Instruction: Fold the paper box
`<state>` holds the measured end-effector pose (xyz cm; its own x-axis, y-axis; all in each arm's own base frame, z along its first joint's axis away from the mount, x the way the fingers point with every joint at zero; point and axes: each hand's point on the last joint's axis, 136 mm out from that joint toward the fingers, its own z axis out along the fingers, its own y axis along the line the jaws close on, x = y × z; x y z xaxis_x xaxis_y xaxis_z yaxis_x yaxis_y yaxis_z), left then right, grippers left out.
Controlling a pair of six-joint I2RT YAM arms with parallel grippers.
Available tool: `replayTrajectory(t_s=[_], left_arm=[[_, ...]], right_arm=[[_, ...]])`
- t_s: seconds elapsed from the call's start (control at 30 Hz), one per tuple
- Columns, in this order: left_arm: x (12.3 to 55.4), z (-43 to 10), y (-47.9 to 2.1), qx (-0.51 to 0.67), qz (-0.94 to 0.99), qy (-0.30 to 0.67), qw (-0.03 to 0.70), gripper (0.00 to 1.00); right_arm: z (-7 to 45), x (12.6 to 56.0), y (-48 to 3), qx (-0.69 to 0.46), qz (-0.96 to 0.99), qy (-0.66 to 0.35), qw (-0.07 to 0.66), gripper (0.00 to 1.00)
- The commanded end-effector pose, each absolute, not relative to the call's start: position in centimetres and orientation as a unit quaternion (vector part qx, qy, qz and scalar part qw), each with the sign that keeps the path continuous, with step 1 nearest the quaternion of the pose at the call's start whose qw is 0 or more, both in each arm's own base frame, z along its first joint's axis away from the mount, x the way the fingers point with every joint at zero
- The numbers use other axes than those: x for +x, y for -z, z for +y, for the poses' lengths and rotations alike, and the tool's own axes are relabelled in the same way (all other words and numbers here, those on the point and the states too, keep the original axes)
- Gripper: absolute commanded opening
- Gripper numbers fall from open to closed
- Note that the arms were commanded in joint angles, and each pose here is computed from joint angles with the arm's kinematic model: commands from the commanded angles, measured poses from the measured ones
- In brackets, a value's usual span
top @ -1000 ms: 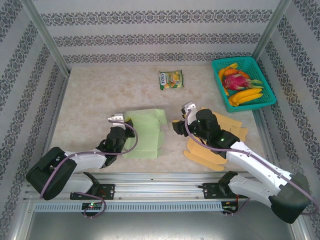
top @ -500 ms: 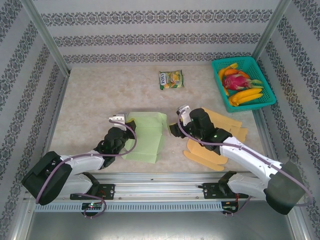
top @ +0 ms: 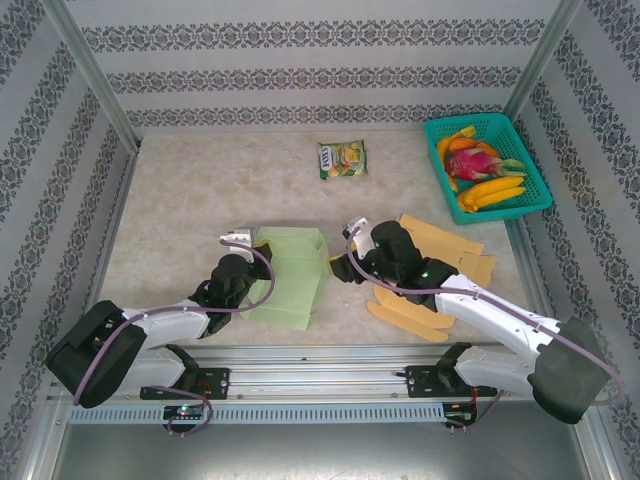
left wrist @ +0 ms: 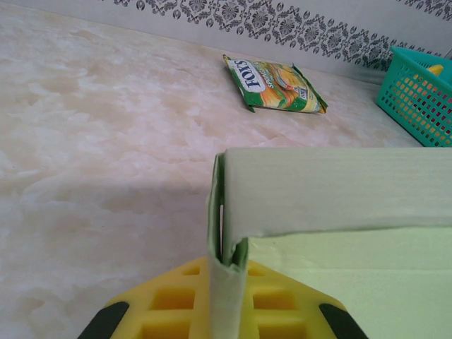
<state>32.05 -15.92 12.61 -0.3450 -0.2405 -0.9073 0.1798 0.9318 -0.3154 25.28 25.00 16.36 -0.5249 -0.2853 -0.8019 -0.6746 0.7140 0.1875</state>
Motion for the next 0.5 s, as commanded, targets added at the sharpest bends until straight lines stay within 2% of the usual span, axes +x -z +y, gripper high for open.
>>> replayTrajectory(t_s=[0.0,0.47], left_arm=[[32.70,-15.79,-13.37,-0.026,0.795,0.182,0.579,0.00],[32.62,-15.28,-13.47,-0.032,0.795,0.172,0.581,0.00]], right_arm=[[25.94,25.19,-17.76,-0.301,0.823,-0.259,0.407,0.56],[25.74,24.31,-18.73,-0.305,0.816,-0.266,0.413,0.56]])
